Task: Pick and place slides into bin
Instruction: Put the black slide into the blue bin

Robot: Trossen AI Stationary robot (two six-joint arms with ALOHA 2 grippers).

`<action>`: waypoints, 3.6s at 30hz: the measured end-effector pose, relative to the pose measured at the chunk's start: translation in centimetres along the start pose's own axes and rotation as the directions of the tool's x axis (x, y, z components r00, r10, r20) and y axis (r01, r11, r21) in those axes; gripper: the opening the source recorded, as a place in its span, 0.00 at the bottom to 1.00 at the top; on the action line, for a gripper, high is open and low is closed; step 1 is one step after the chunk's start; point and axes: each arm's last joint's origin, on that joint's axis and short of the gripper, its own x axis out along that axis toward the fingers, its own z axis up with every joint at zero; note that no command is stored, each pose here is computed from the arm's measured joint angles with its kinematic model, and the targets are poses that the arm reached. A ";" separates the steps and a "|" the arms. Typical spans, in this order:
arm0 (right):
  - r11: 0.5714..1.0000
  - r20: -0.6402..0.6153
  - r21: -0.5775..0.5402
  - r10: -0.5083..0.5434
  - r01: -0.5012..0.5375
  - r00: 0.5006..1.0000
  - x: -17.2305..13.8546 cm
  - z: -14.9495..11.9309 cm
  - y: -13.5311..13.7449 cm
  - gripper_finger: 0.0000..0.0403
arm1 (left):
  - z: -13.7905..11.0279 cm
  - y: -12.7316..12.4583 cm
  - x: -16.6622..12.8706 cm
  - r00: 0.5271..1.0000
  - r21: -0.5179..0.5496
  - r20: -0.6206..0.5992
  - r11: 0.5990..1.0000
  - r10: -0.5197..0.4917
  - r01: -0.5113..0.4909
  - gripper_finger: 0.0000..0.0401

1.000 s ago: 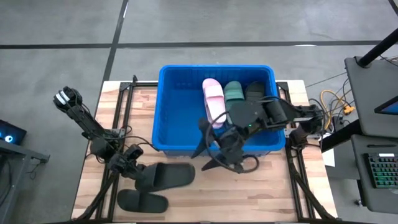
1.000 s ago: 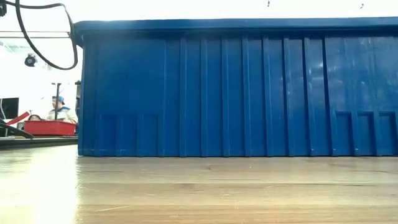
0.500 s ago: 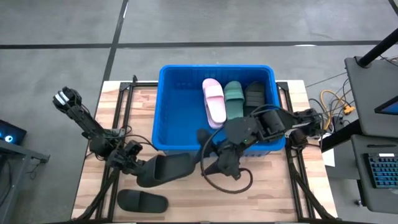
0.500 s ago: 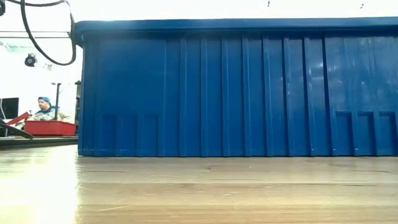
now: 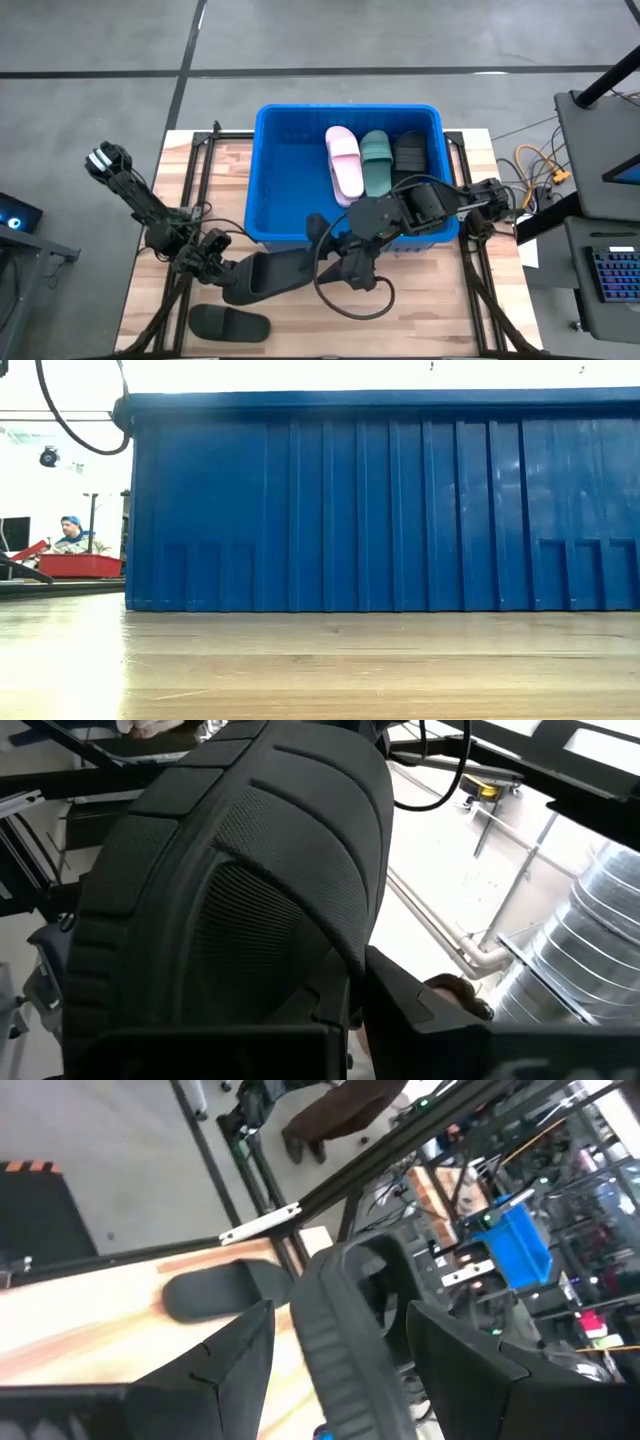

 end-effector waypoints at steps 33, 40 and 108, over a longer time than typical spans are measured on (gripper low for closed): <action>0.989 -0.020 0.128 -0.077 0.079 0.997 -2.2 0.6 -0.6 0.12 | 0.5 -0.9 0.5 0.984 0.404 0.176 0.912 -0.005 -0.068 0.20; 0.979 -0.021 0.180 -0.091 0.093 0.996 -4.6 1.1 -0.6 0.12 | 1.0 -1.6 0.2 0.971 0.513 0.238 0.851 -0.014 -0.113 0.37; 0.618 -0.720 0.307 -0.346 0.724 0.601 -13.9 -2.8 -0.7 0.12 | 12.4 -17.1 16.9 0.699 0.841 0.536 -0.228 0.474 -0.491 0.43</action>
